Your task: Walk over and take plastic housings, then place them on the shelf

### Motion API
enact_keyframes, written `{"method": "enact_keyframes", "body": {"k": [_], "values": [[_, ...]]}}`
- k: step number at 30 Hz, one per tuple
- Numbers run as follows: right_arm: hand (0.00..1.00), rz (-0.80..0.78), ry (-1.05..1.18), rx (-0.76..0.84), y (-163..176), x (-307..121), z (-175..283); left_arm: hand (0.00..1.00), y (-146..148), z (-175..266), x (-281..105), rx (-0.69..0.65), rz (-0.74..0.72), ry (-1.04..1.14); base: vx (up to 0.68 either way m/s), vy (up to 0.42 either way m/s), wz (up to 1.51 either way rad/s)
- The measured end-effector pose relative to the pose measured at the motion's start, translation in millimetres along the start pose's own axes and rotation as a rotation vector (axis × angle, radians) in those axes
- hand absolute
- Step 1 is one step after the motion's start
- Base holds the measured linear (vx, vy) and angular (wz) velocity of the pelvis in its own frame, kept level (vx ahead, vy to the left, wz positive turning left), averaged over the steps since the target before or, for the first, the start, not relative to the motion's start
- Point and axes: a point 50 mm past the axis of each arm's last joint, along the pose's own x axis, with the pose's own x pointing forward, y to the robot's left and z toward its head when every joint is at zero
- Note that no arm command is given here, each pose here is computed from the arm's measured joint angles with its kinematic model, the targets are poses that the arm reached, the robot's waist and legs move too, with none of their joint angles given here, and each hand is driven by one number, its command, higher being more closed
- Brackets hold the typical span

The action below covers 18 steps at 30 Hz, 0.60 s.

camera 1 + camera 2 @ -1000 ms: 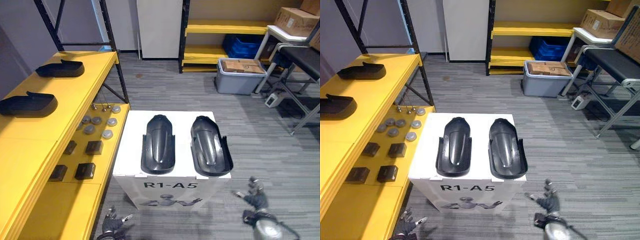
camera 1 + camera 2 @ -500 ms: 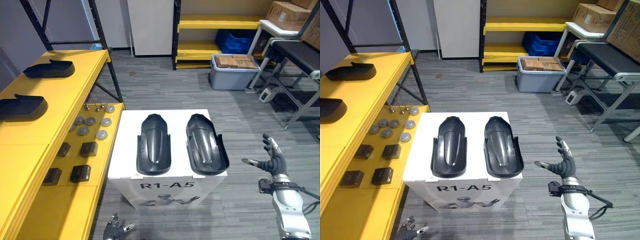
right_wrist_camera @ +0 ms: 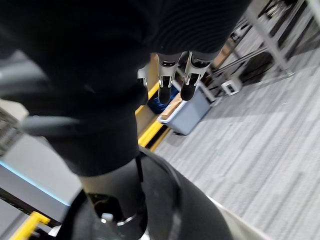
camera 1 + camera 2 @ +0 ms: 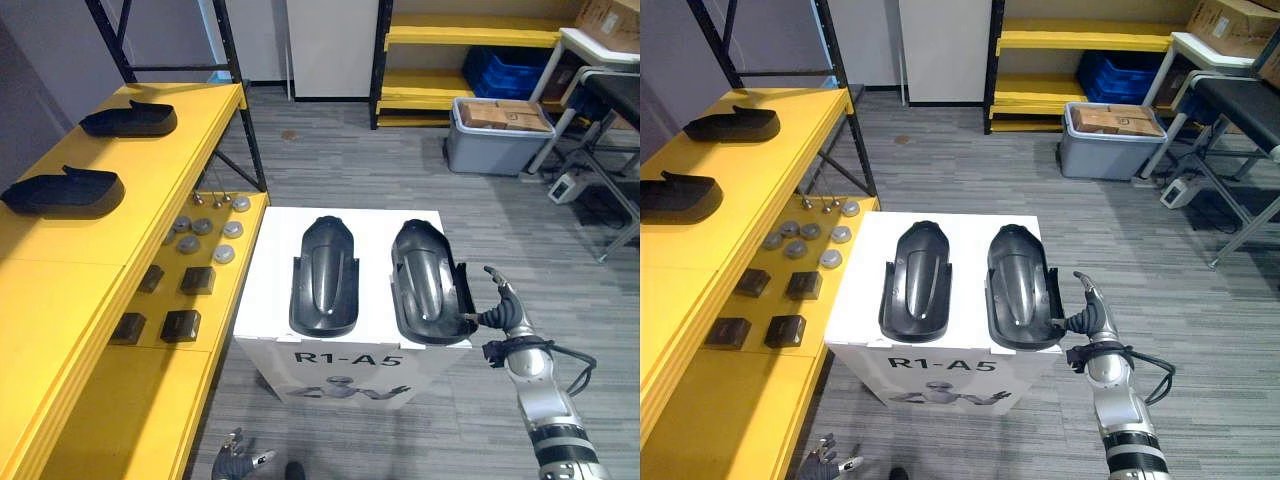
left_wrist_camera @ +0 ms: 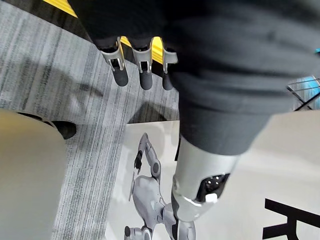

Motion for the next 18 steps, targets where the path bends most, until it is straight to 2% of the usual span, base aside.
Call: {"method": "enact_keyframes", "body": {"k": [4, 5, 18], "values": [[0.0, -0.008, 0.055, -0.001, 14.1, 5.3, 1.2, 0.0, -1.1, 0.7, 0.2, -0.004, 0.005, -0.002, 0.0, 0.0, 0.0], [1.0, -0.022, 0.055, 0.012, 15.3, 8.2, 6.2, 0.0, -0.8, 1.0, 0.4, -0.004, 0.012, -0.003, 0.0, 0.0, 0.0], [1.0, -0.021, 0.131, 0.081, 16.2, 13.9, -1.7, 0.0, -1.3, 3.5, 1.3, -0.006, 0.012, -0.011, 0.0, 0.001, 0.0]]}}
